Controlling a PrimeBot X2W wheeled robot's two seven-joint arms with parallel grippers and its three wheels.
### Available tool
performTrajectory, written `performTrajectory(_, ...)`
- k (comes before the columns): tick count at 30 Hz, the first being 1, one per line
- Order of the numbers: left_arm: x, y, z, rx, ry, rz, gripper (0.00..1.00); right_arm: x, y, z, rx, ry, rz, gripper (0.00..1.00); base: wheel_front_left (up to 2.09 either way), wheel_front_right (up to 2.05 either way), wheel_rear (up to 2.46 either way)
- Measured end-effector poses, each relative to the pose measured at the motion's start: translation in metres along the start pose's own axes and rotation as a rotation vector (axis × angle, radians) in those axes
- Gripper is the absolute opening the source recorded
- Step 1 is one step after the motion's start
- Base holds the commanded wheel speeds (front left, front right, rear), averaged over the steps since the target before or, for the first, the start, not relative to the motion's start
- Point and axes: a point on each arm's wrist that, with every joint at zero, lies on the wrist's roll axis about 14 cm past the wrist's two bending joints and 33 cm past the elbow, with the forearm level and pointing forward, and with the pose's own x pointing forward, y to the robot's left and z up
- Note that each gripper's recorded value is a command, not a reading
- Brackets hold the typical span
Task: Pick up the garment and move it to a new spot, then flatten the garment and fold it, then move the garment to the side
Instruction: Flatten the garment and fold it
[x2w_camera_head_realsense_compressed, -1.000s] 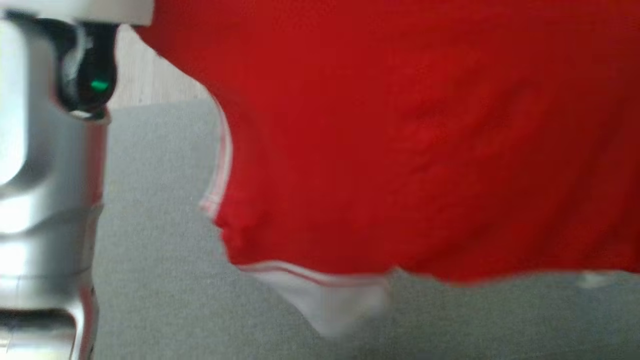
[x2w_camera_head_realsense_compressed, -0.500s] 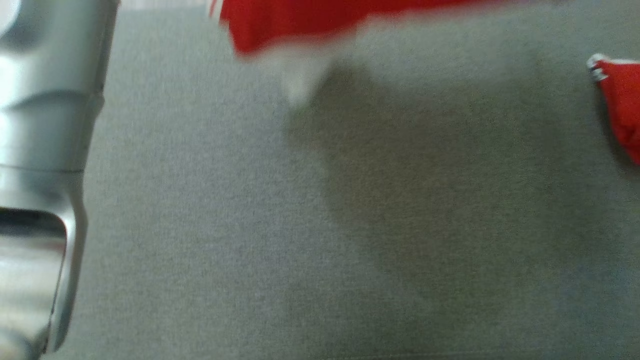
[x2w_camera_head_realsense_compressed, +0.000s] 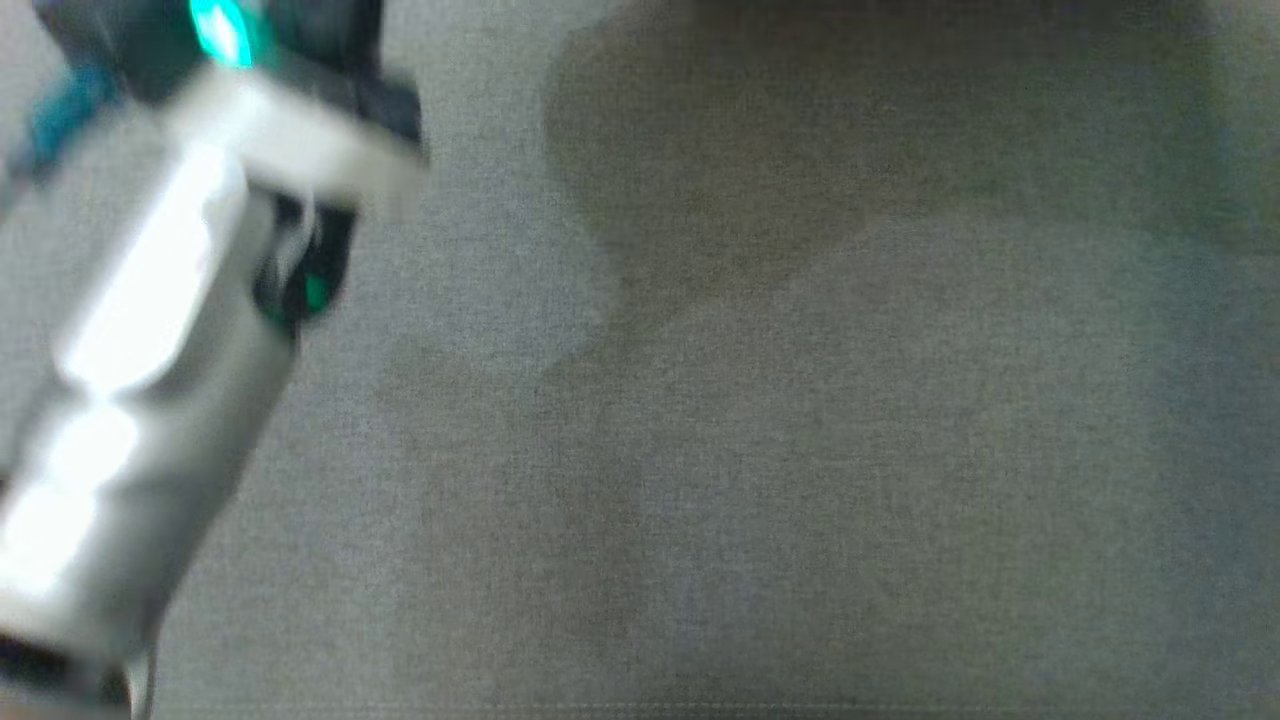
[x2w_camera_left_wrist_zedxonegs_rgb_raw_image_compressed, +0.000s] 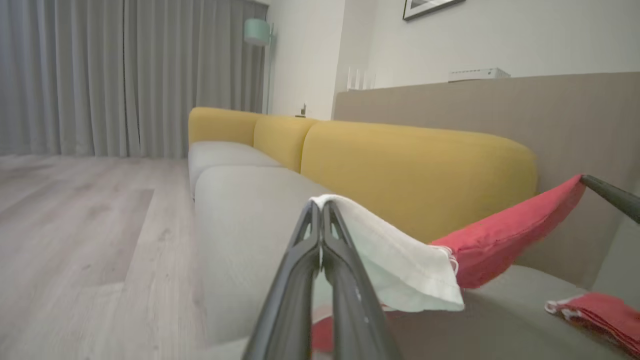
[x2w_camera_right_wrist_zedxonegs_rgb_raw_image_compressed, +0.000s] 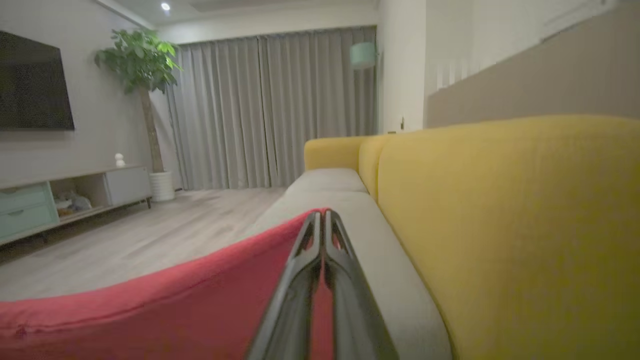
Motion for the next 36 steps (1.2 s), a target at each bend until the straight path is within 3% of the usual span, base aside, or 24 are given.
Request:
performTrajectory(7, -0.091, -0.024, -0.056, -0.111, 0.139, 0.046, 0.00, -0.114, -0.004, -0.067, 0.045, 0.232, -0.051, 0.00, 0.00, 0.00, 0.00)
performTrajectory(10, -0.163, -0.048, -0.094, -0.220, 0.262, 0.131, 0.00, -0.168, -0.007, -0.070, 0.076, 0.285, -0.087, 0.00, 0.00, 0.00, 0.00)
performTrajectory(15, -0.225, -0.084, -0.110, -0.326, 0.349, 0.175, 0.00, -0.222, -0.008, -0.063, 0.098, 0.316, -0.120, 0.00, 0.00, 0.00, 0.00)
performTrajectory(21, -0.238, -0.113, -0.098, -0.379, 0.359, 0.134, 0.00, -0.264, -0.012, -0.059, 0.123, 0.339, -0.174, 0.00, 0.00, 0.00, 0.00)
performTrajectory(25, -0.227, -0.113, -0.096, -0.385, 0.362, 0.120, 0.00, -0.264, -0.011, -0.067, 0.141, 0.381, -0.186, 0.00, 0.00, 0.00, 0.00)
performTrajectory(36, -0.117, -0.077, -0.102, -0.418, 0.332, 0.087, 0.00, -0.205, -0.019, -0.100, 0.144, 0.457, -0.194, 0.00, 0.00, 0.00, 0.00)
